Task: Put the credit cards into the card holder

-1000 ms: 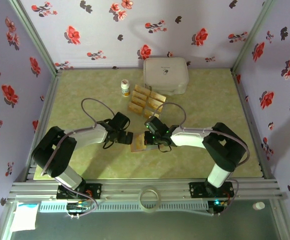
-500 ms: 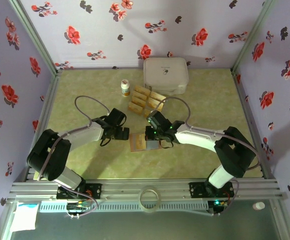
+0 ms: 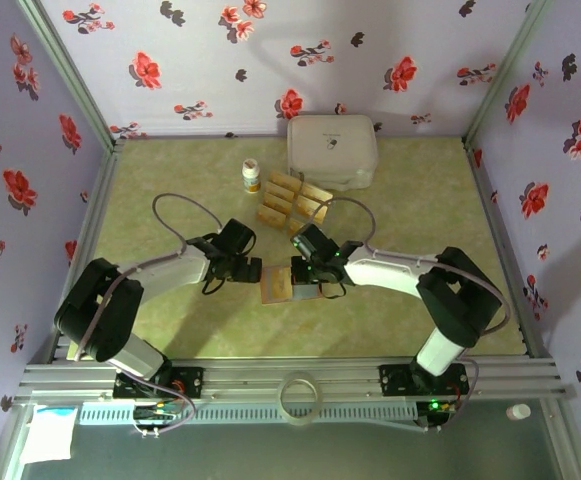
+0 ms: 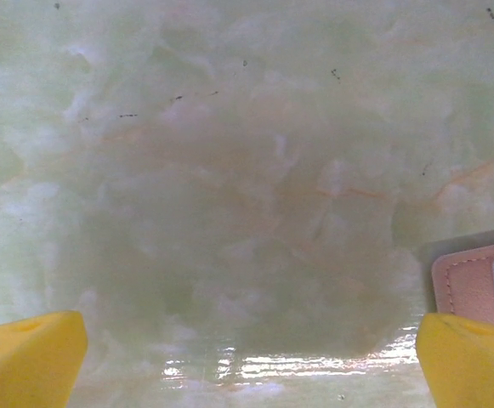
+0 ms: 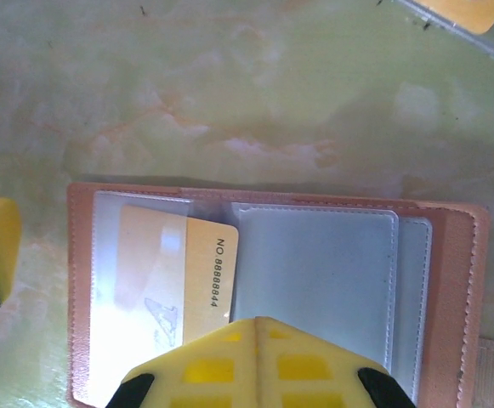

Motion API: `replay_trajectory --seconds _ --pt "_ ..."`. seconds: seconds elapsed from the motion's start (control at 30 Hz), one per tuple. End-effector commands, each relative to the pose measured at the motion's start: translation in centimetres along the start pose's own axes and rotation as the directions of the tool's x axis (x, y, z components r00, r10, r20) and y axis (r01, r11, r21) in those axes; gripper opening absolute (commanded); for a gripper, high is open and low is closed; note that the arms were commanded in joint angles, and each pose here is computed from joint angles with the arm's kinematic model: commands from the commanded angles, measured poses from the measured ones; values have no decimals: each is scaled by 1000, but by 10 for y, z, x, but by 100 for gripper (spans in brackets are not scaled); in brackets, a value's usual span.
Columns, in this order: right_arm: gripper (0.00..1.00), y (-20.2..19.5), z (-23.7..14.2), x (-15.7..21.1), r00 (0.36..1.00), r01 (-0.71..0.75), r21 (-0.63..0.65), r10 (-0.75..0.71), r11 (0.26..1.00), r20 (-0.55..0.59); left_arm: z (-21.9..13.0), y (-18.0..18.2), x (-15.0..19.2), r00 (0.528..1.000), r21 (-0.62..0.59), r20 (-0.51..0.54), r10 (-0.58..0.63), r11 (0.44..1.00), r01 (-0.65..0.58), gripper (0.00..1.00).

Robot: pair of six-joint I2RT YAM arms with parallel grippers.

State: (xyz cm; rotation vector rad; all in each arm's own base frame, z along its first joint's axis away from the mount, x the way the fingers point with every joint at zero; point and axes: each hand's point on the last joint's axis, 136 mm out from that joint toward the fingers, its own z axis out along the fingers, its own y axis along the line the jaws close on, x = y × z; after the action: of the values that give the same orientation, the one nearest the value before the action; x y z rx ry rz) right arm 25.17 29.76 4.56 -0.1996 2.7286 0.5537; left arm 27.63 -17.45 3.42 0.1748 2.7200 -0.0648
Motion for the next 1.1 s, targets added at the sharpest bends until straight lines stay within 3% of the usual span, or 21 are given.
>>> replay_trajectory --seconds 0.0,1.07 --pt "0 4 4 -5 1000 11 -5 -11 1000 -9 7 9 17 998 -59 -58 -11 998 7 100" --pt "0 21 24 -5 999 11 -43 -13 999 -50 22 -6 22 993 -32 -106 49 998 -53 100"
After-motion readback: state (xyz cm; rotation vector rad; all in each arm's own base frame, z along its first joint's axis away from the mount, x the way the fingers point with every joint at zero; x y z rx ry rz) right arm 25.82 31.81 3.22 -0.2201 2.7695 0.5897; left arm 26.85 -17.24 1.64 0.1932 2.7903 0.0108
